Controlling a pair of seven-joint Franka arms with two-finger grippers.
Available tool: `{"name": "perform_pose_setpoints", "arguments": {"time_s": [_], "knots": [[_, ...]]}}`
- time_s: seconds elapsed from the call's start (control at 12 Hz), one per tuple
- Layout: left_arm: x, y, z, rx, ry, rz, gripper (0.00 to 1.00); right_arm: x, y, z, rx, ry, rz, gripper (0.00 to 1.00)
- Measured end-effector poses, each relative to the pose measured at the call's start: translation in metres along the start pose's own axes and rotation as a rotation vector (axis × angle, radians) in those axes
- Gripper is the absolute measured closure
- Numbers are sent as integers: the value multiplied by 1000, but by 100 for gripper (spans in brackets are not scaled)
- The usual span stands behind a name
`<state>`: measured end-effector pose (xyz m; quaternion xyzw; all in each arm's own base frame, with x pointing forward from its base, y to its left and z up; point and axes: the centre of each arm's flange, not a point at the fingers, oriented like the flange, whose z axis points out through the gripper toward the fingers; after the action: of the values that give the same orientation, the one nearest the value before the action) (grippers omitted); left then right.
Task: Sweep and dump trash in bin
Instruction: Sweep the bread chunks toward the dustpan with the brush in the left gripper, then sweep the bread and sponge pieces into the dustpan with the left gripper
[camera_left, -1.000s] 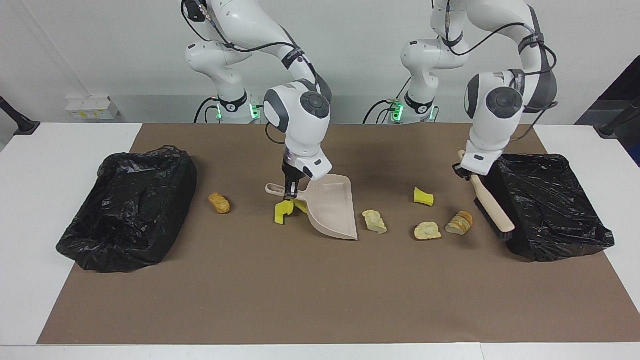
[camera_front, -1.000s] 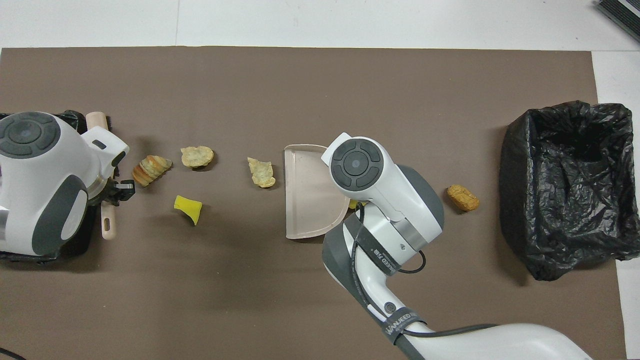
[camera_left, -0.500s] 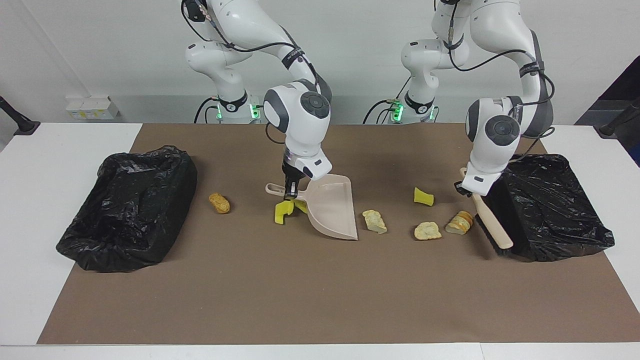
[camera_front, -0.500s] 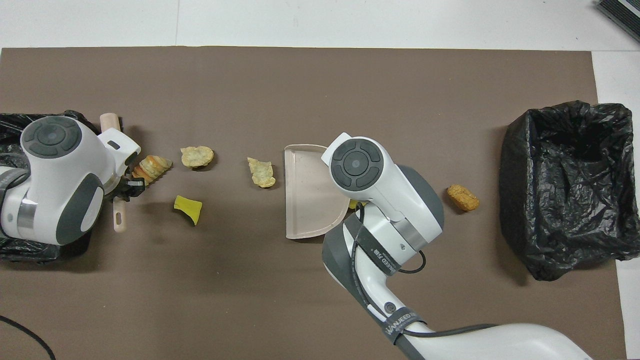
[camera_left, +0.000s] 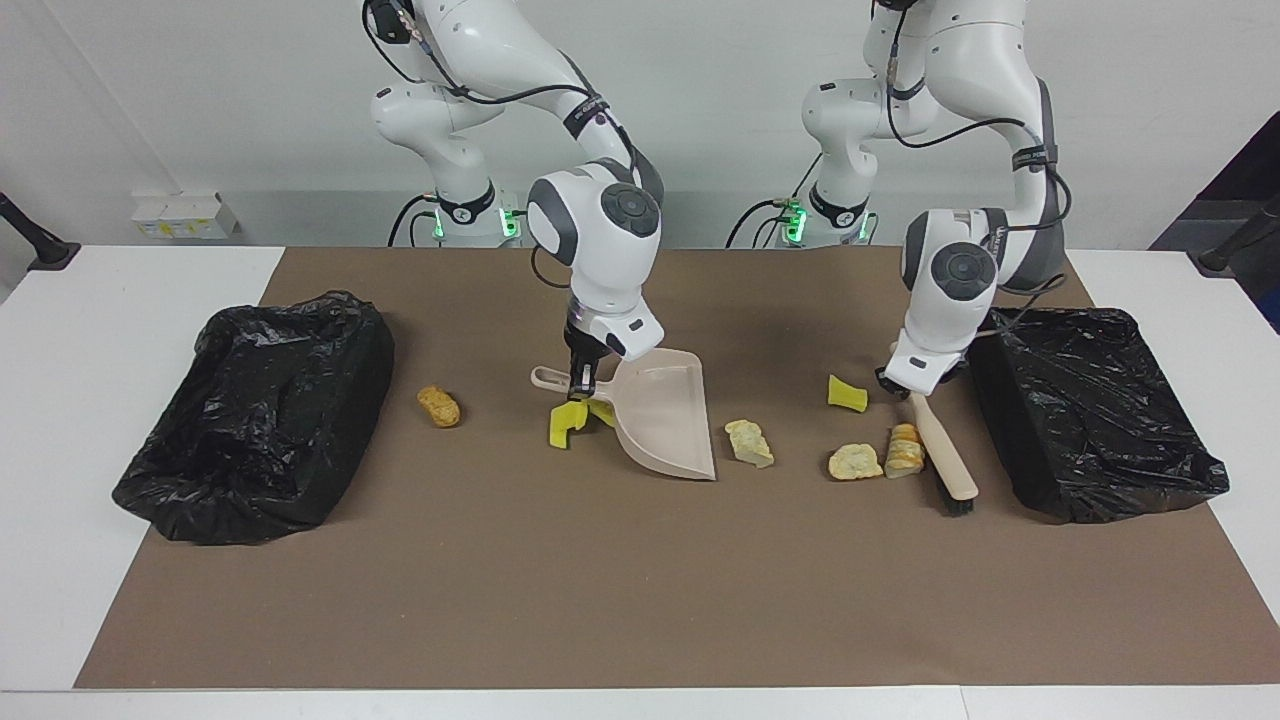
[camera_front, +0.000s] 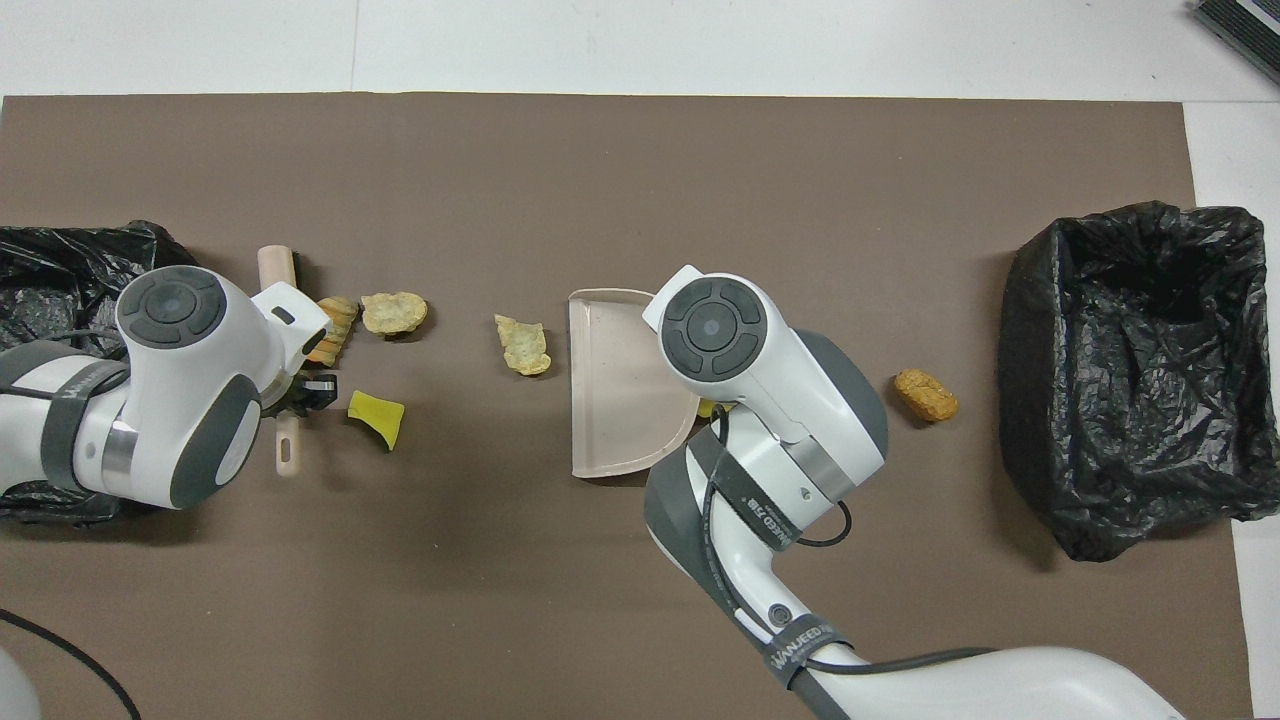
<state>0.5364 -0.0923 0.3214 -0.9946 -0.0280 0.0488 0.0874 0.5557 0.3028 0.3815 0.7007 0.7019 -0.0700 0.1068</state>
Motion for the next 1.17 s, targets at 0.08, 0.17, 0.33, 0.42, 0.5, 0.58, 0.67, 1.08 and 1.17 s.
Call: {"name": "perform_pose_setpoints", "arguments": {"time_s": [0.08, 0.17, 0.33, 0.42, 0.5, 0.58, 0.67, 1.08, 1.17], "knots": [[-3, 15, -3, -34, 3, 3, 74, 0, 0, 0, 0, 0, 0, 69], [-7, 32, -7, -65, 7, 10, 74, 0, 0, 0, 0, 0, 0, 69], [-21, 75, -15, -121, 6, 41, 74, 0, 0, 0, 0, 0, 0, 69], [-29, 95, -18, -137, 4, 60, 74, 0, 0, 0, 0, 0, 0, 69], [-36, 111, -21, -149, 2, 77, 74, 0, 0, 0, 0, 0, 0, 69], [-42, 123, -23, -156, 1, 92, 74, 0, 0, 0, 0, 0, 0, 69], [-48, 133, -26, -161, 3, 107, 74, 0, 0, 0, 0, 0, 0, 69], [-50, 102, -96, -167, 19, 80, 74, 0, 0, 0, 0, 0, 2, 69], [-50, 90, -102, -163, 10, 67, 74, 0, 0, 0, 0, 0, 11, 69]]}}
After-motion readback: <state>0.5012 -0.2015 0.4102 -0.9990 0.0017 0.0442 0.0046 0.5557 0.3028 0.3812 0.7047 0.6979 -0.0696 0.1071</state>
